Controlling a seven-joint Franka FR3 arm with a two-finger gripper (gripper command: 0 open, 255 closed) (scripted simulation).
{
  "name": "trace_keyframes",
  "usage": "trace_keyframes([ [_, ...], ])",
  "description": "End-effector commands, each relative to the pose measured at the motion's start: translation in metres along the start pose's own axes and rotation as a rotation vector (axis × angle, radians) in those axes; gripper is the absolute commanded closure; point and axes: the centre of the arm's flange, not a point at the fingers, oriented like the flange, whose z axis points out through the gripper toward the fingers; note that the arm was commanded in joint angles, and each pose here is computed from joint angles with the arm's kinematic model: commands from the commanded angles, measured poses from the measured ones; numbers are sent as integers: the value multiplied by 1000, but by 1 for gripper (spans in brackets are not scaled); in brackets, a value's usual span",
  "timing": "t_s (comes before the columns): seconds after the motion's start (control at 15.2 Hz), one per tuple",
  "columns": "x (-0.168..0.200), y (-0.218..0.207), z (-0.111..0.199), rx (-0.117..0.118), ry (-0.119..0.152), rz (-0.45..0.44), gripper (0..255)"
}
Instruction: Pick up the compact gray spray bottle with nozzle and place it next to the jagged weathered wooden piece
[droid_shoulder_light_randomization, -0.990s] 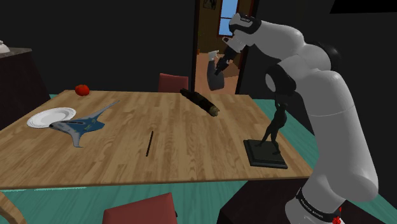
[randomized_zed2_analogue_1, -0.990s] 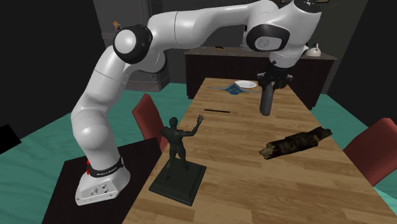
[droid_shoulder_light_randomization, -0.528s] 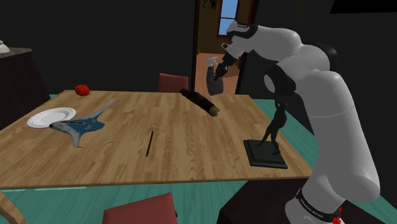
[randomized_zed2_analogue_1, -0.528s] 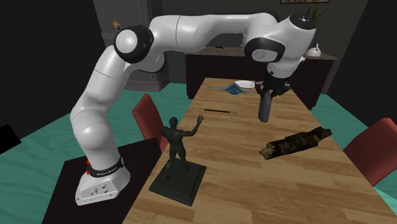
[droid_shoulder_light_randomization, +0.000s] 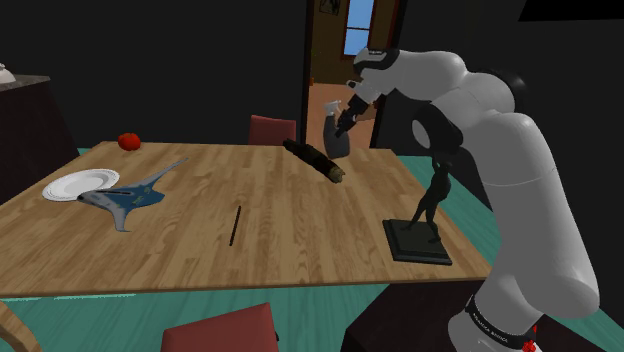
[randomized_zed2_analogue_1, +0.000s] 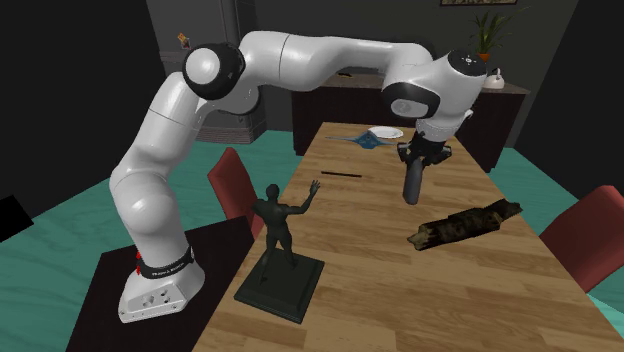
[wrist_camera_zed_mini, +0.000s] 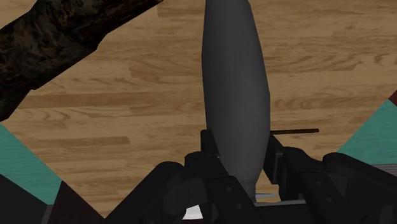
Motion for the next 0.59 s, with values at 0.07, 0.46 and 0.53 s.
trace_keyframes([
  [0.07,-7,1,13,-1,0,0,255],
  [0.46,-24,1,40,-1,0,0,255],
  [0.53,-27,1,45,-1,0,0,255],
])
